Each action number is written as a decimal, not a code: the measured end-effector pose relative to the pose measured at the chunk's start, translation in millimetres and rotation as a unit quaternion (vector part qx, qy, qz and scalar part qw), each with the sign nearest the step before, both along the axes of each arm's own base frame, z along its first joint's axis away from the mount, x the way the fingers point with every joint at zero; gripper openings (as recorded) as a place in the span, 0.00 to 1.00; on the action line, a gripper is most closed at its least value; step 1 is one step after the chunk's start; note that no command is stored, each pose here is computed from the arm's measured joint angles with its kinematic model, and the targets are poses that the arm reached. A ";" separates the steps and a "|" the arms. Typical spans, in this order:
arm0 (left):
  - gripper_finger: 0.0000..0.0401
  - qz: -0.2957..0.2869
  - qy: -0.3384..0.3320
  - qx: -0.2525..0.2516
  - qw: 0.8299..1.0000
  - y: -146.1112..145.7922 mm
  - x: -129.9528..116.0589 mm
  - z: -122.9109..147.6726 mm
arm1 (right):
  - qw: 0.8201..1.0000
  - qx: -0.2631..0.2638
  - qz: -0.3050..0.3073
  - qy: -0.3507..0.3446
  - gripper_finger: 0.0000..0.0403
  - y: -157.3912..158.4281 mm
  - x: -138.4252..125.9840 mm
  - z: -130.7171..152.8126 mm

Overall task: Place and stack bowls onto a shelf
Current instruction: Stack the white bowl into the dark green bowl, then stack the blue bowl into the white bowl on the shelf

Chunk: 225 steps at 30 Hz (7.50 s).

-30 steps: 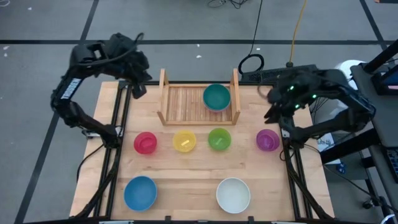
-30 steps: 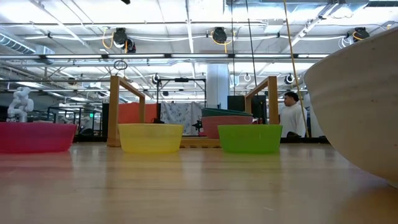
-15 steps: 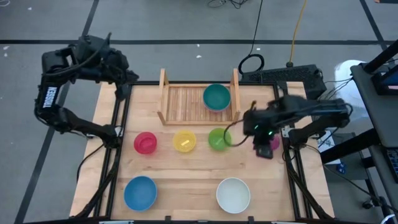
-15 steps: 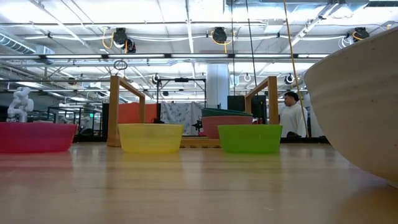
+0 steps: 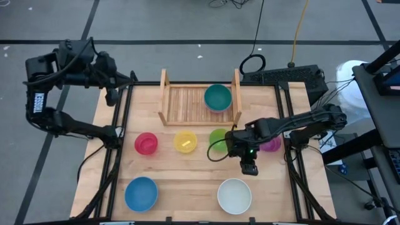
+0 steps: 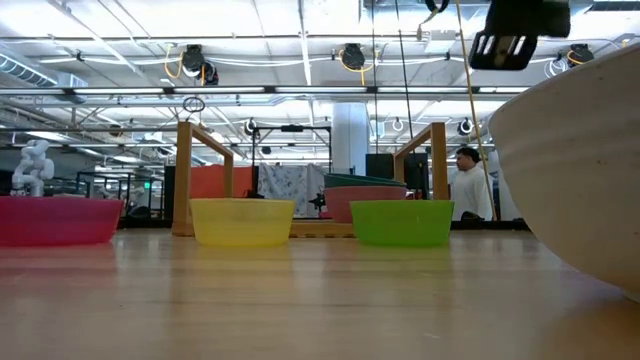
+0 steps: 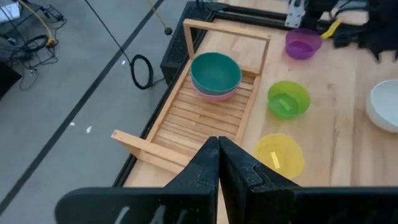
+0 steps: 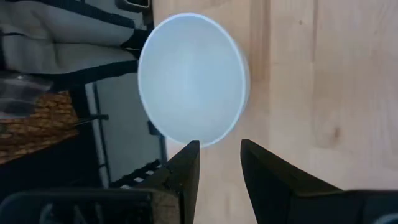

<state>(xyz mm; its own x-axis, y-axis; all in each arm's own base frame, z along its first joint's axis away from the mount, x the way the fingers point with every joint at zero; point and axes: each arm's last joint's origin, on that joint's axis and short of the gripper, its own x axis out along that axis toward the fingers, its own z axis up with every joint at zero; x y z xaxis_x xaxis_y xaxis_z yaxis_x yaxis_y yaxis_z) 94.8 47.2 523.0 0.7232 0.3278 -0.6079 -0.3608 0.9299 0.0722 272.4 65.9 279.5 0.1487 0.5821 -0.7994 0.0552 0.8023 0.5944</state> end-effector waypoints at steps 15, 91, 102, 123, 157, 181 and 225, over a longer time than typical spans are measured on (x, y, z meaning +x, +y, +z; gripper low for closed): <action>0.02 -0.036 0.005 0.034 0.999 -5.6 -5.6 1.5 | 0.996 -0.034 -0.068 -0.051 0.27 16.2 7.3 -39.0; 0.02 -0.066 0.021 0.070 0.995 -5.6 -5.6 1.5 | 0.988 -0.064 -0.113 -0.081 0.00 43.1 -5.7 -110.1; 0.02 -0.055 0.015 0.057 0.997 -5.6 -5.6 1.5 | 0.988 -0.108 -0.048 -0.102 0.00 28.6 19.9 -39.0; 0.02 -0.053 0.018 0.062 0.997 -5.3 -5.6 1.4 | 0.929 -0.271 -0.176 -0.180 0.00 -146.4 19.3 102.2; 0.02 -0.028 0.009 0.039 0.999 -4.8 -5.3 1.3 | 0.921 -0.287 -0.201 -0.171 0.00 -336.3 17.9 12.8; 0.02 -0.028 0.009 0.039 0.999 -4.8 -5.3 1.4 | 0.935 -0.277 -0.169 -0.142 0.00 -356.7 28.4 -33.2; 0.02 0.004 -0.005 0.009 1.000 -4.5 -5.4 1.4 | 0.876 -0.416 -0.094 -0.224 0.30 -307.6 13.2 57.5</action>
<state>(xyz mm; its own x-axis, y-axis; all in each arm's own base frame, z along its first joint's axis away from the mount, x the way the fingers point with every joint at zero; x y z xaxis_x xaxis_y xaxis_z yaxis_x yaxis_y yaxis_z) 89.3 42.8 524.4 0.7261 0.3447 -0.5950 -0.3686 0.9256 0.0863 285.5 -241.7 337.0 0.5866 -0.2424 -0.7727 0.1430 0.9702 -0.1958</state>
